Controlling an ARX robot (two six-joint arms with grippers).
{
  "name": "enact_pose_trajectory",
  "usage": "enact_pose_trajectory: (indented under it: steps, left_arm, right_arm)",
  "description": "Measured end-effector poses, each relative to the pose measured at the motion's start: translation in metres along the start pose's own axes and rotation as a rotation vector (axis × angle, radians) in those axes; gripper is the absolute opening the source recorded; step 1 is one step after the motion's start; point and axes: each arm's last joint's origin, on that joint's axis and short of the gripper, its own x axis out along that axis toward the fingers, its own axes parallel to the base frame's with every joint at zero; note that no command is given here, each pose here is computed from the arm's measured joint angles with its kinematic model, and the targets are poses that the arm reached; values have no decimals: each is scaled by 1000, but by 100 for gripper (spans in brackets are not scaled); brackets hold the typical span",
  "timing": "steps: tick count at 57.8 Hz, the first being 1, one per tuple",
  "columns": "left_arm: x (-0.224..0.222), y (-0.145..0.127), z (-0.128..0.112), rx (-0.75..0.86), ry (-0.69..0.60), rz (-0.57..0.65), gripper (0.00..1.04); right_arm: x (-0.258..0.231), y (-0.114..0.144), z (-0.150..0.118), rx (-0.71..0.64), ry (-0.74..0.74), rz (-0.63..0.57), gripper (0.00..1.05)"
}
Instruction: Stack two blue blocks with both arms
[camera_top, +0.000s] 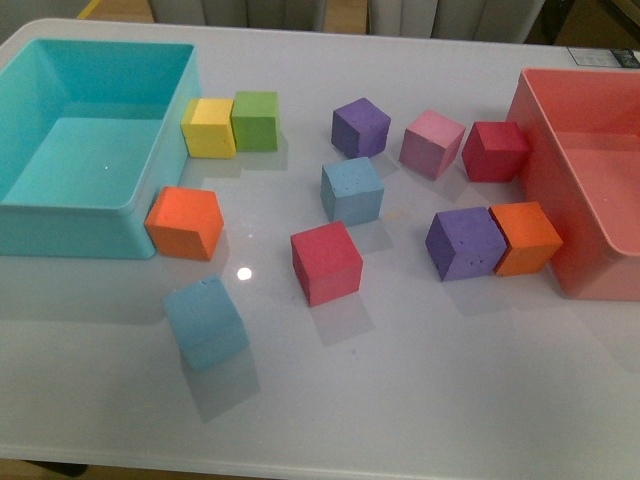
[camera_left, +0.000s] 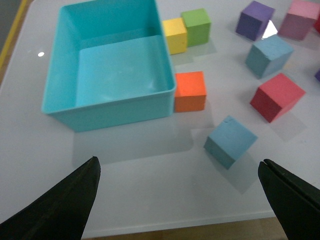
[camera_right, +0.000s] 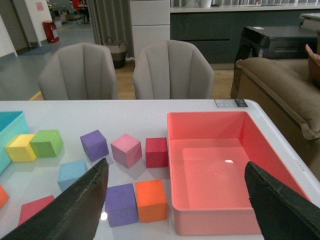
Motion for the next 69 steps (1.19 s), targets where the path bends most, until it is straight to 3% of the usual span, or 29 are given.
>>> enact_pose_trajectory:
  steps: [5, 14, 34, 69]
  left_arm:
    - [29, -13, 8, -8, 22, -30, 96]
    - [87, -42, 3, -12, 126, -69, 96]
    - [146, -75, -13, -23, 306, -58, 96]
    - [207, -86, -12, -110, 479, 157, 96]
  right_arm:
    - [0, 0, 0, 0, 0, 0, 97]
    - [0, 0, 0, 0, 0, 0, 96]
    - [0, 0, 0, 0, 0, 0, 96]
    - [0, 0, 0, 0, 0, 0, 96]
